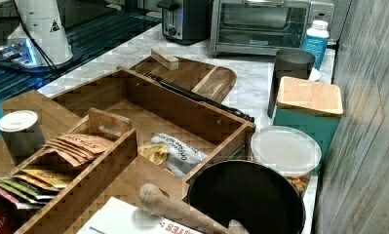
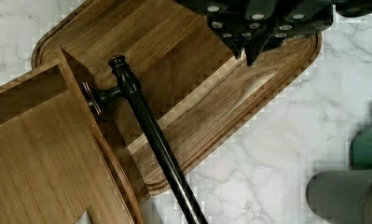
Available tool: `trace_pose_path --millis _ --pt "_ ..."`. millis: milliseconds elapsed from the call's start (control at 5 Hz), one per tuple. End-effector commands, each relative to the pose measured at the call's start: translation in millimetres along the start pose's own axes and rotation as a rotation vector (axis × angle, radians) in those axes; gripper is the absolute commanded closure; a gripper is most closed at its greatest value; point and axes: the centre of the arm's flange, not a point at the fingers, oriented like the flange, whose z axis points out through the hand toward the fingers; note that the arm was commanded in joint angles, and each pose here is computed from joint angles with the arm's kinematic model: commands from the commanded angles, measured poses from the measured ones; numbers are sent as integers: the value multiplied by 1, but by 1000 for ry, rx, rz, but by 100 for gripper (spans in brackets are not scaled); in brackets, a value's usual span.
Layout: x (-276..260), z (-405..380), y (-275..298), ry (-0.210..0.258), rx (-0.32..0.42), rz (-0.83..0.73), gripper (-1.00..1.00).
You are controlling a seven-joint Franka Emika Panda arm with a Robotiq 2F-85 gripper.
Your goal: Close the drawer.
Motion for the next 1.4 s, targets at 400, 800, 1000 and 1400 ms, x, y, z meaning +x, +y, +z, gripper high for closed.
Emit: trace_pose_path --millis 400,800,1000,1400 --pt "5 33 -18 52 -32 -124 100" --pt "22 79 -61 129 -81 -391 100" --pt "27 101 -83 155 -117 -414 100" --pt "22 114 -98 245 -149 -455 100"
